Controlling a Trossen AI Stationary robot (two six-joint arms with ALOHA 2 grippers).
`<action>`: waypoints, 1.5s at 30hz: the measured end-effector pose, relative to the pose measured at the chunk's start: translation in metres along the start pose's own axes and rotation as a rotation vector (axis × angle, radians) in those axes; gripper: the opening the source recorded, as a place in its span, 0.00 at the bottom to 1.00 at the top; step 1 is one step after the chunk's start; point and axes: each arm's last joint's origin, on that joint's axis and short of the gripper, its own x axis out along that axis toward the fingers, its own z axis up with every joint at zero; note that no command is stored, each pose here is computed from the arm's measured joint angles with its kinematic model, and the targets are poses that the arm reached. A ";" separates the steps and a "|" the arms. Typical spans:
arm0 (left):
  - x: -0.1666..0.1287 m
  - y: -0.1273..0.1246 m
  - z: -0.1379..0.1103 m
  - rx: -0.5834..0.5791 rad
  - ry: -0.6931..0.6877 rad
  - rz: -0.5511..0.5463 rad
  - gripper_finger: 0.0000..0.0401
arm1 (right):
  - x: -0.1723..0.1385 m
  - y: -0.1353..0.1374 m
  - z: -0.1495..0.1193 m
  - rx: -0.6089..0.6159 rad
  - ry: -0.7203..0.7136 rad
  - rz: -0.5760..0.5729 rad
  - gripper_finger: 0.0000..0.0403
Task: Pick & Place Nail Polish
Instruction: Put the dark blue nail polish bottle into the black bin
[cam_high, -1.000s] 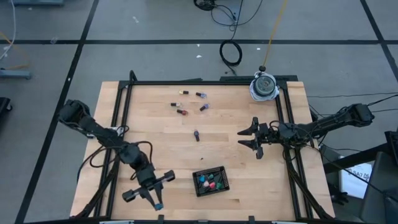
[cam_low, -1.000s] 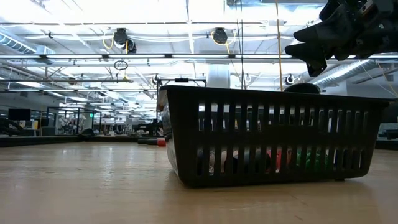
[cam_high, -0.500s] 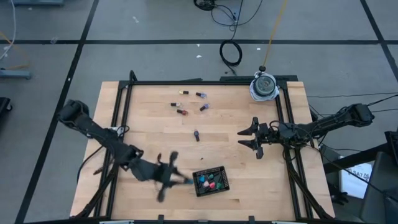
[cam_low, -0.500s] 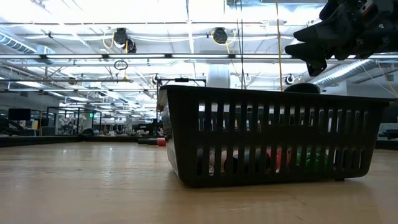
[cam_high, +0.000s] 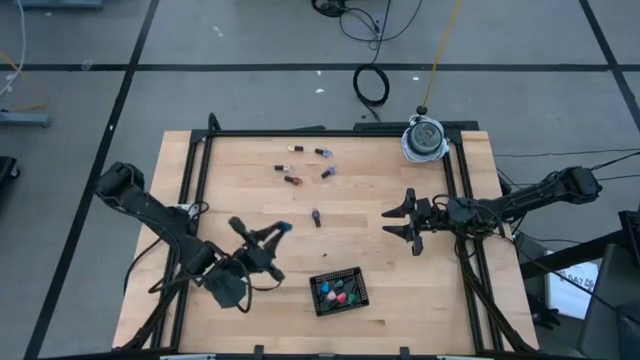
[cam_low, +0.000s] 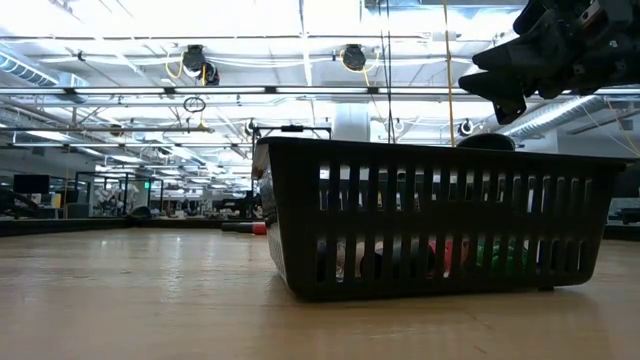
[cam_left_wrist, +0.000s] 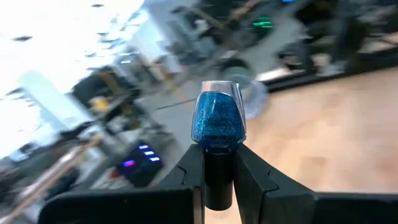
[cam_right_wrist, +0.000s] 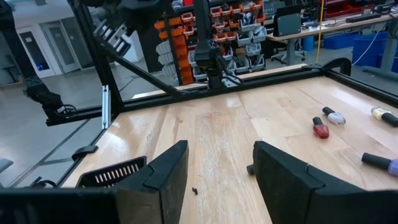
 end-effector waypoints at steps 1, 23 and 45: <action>0.000 0.001 0.000 -0.002 0.002 0.030 0.09 | 0.000 0.000 0.000 0.000 0.000 0.000 0.42; 0.016 -0.016 0.009 -0.446 0.047 -0.759 0.09 | 0.000 0.000 0.000 0.000 0.001 0.000 0.42; 0.113 -0.115 -0.033 -0.288 0.538 -1.028 0.10 | 0.000 0.000 0.000 0.000 0.001 0.000 0.42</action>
